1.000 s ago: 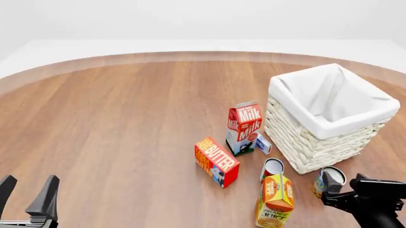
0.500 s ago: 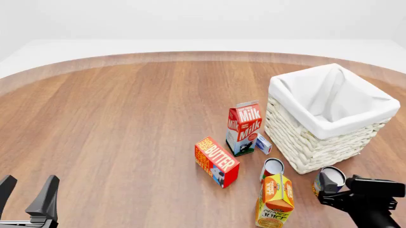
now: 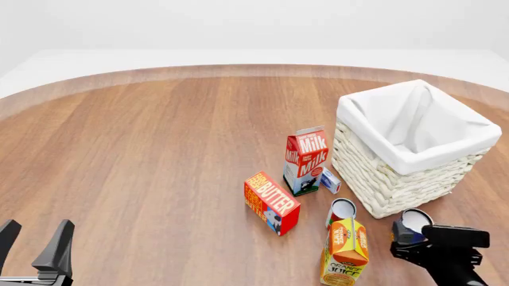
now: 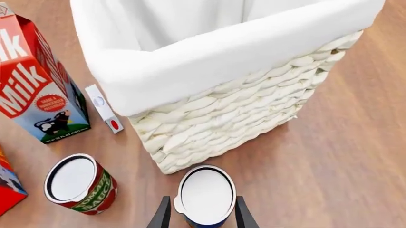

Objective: Pick up the alphabet soup, and put it in the basket.

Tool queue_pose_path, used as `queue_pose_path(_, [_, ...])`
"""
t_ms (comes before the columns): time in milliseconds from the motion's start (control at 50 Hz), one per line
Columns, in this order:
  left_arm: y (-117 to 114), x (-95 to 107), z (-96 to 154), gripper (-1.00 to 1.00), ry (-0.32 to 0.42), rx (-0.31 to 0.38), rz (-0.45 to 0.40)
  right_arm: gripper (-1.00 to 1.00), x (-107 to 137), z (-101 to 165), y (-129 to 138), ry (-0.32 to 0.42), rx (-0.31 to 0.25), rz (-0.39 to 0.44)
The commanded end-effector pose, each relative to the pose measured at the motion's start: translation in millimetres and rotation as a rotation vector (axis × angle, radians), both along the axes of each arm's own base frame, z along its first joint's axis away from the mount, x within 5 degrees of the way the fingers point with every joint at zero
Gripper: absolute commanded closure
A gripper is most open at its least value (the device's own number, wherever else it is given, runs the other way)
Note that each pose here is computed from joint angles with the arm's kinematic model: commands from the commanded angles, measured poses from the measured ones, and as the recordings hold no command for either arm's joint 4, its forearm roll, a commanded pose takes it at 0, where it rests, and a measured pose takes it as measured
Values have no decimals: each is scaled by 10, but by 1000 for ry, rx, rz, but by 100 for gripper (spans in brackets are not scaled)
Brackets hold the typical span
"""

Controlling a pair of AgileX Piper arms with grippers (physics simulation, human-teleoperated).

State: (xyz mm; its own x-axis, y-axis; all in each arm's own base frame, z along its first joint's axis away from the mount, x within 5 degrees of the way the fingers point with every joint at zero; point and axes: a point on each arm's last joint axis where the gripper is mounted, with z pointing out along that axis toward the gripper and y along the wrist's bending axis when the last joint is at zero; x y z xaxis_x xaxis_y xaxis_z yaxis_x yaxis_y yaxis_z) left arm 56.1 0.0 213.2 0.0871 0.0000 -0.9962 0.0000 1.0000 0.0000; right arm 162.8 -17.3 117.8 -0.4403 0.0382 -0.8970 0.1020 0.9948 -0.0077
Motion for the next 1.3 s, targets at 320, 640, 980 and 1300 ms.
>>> queue_pose_path(320, [0,0,0,-100,0,0,0,-100,40,-235,-9,43,2,-2])
queue_pose_path(640, [0,0,0,-100,0,0,0,100,39,-262,3,54,11,2])
queue_pose_path(980, [0,0,0,-100,0,0,0,100,43,-226,4,37,4,5])
queue_pose_path(1300, [0,0,0,-100,0,0,0,100,-103,203,15,-14,-19,11])
